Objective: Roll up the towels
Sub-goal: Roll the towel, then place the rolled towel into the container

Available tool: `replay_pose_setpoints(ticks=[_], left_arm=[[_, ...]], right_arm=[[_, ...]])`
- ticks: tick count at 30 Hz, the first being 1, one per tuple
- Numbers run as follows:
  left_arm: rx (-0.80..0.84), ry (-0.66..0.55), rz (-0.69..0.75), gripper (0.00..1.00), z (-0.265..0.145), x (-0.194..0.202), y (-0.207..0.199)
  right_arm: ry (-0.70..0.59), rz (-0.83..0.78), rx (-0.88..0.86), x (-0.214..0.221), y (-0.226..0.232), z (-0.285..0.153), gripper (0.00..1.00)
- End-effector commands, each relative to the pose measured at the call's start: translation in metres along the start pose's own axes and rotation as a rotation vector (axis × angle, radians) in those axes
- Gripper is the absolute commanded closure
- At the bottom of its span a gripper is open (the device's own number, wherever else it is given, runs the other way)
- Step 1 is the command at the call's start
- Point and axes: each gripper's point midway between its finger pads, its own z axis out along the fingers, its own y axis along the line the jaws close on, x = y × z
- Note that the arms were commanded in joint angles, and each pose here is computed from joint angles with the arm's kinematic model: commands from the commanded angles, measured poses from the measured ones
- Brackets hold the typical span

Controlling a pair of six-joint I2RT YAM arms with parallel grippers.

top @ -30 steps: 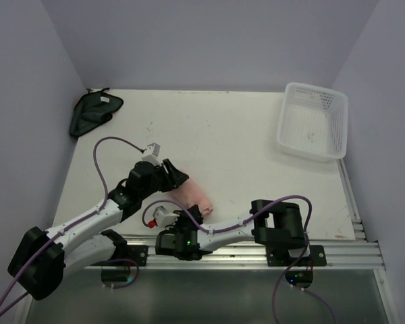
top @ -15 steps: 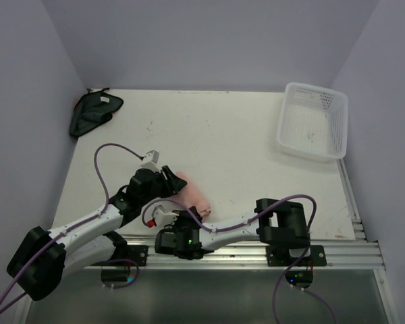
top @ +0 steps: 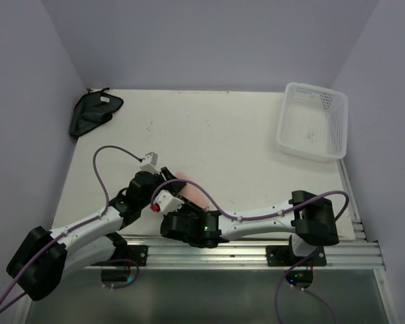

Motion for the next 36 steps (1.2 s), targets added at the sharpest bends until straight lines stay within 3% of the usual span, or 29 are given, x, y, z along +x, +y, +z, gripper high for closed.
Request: replay_pose_setpoints(ticks=[1, 17, 23, 36], left_arm=[[-0.114, 0.099, 0.002, 0.48, -0.006, 0.034, 0.037], [-0.133, 0.11, -0.005, 0.48, -0.012, 0.041, 0.047], [-0.136, 0.114, -0.01, 0.48, -0.014, 0.044, 0.05], [-0.132, 0.11, -0.013, 0.48, -0.017, 0.045, 0.05]], right_arm=[[-0.067, 0.167, -0.102, -0.027, -0.004, -0.014, 0.56], [-0.059, 0.578, -0.358, -0.023, -0.043, 0.0, 0.23], [-0.042, 0.661, -0.445, -0.017, -0.045, 0.017, 0.19], [-0.009, 0.663, -0.496, -0.015, -0.041, 0.053, 0.13]])
